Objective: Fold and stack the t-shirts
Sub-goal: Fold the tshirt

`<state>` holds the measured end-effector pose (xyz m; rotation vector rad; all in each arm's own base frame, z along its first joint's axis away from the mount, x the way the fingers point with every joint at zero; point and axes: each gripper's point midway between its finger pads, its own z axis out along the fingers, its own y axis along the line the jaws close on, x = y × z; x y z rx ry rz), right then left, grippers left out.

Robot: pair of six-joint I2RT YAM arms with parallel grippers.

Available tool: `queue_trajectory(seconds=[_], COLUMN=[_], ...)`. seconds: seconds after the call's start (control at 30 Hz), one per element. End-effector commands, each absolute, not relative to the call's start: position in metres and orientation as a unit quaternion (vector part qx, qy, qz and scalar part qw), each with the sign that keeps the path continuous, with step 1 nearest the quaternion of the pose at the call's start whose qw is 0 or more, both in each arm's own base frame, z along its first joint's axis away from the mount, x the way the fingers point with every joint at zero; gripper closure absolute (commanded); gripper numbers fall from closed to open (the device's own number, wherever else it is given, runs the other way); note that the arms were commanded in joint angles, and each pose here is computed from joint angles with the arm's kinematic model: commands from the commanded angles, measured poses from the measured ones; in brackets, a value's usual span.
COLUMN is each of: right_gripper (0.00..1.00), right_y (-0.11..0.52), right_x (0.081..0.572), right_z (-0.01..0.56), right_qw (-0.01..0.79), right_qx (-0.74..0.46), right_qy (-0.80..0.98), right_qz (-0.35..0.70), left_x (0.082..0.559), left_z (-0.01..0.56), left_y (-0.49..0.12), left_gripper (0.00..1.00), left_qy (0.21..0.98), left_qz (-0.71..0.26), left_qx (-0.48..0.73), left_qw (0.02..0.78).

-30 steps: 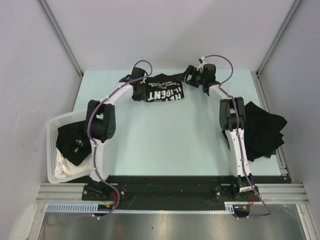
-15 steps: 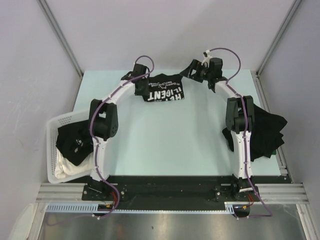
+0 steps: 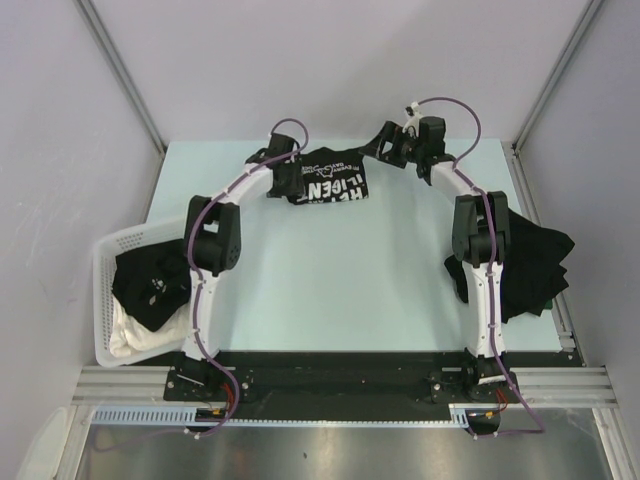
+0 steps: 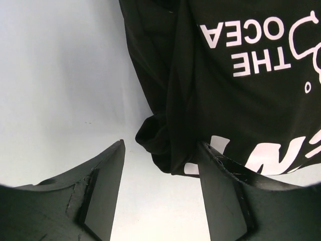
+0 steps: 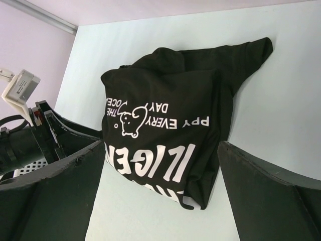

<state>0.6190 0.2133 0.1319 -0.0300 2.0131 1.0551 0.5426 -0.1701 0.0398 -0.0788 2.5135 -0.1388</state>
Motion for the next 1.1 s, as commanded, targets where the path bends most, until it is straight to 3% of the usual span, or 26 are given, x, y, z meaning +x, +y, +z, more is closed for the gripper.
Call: queue_trajectory(seconds=[0.0,0.6,0.87,1.07], right_gripper=[0.00,0.00,0.00,0.00], right_y=[0.213,0.213,0.209,0.208], right_x=[0.617,0.611,0.606,0.604], right_z=[0.193,0.209,0.212,0.214], right_qw=[0.462,0.465,0.465,0.467], right_qx=[-0.040,-0.044,-0.041,-0.032], right_qy=[0.773,0.765,0.766,0.762], right_qz=[0.434,0.444,0.443,0.447], left_x=[0.561,0.547,0.542,0.532], left_z=[0.059,0.018,0.008,-0.002], left_y=[-0.174,-0.190,-0.192,-0.189], left_gripper=[0.36,0.37,0.50,0.66], left_qy=[0.937,0.948,0.952,0.960], left_qz=[-0.083,-0.127,-0.127,-0.117], left_qx=[-0.050,-0.066,-0.073,-0.072], left_qw=[0.335,0.285,0.269,0.245])
